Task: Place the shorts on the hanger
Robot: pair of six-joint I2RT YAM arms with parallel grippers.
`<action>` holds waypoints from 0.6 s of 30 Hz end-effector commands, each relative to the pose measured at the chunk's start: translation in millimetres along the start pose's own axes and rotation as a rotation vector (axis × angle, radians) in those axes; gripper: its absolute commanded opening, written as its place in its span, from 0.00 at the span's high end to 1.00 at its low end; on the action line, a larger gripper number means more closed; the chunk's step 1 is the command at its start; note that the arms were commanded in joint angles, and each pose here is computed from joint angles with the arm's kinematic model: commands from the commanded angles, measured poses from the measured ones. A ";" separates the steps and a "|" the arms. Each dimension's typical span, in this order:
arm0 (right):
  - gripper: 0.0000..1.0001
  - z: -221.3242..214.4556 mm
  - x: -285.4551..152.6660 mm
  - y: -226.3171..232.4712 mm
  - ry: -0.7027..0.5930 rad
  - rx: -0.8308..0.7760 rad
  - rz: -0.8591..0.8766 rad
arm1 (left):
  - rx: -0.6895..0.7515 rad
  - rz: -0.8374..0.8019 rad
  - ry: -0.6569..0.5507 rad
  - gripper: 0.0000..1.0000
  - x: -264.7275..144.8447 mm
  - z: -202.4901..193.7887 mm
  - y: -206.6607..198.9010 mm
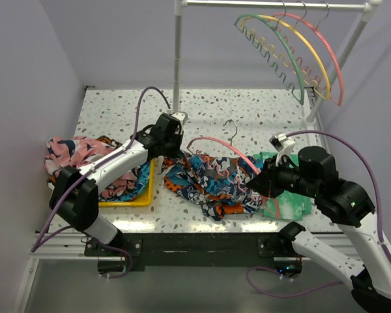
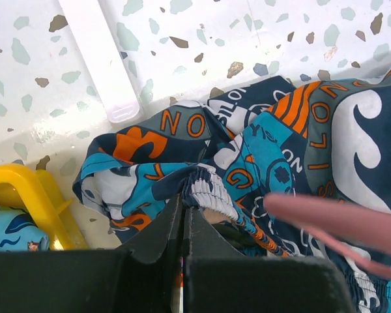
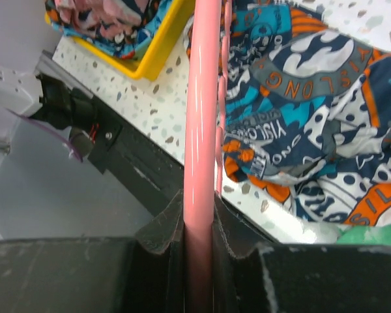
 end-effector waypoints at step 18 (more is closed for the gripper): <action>1.00 0.9 27.3 -0.9 0.091 -0.033 0.082 | 0.012 -0.057 -0.048 1.00 -27.7 17.5 -3.3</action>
Point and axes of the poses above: each gripper's point midway between its finger pads, its own x axis out along the fingers, its own y axis along the line the jaws close on, z = x × y, the point moved 9 cm from there along -x, back along the fingers, and after that the axes turned 7 degrees about -x, right-handed, at the moved point
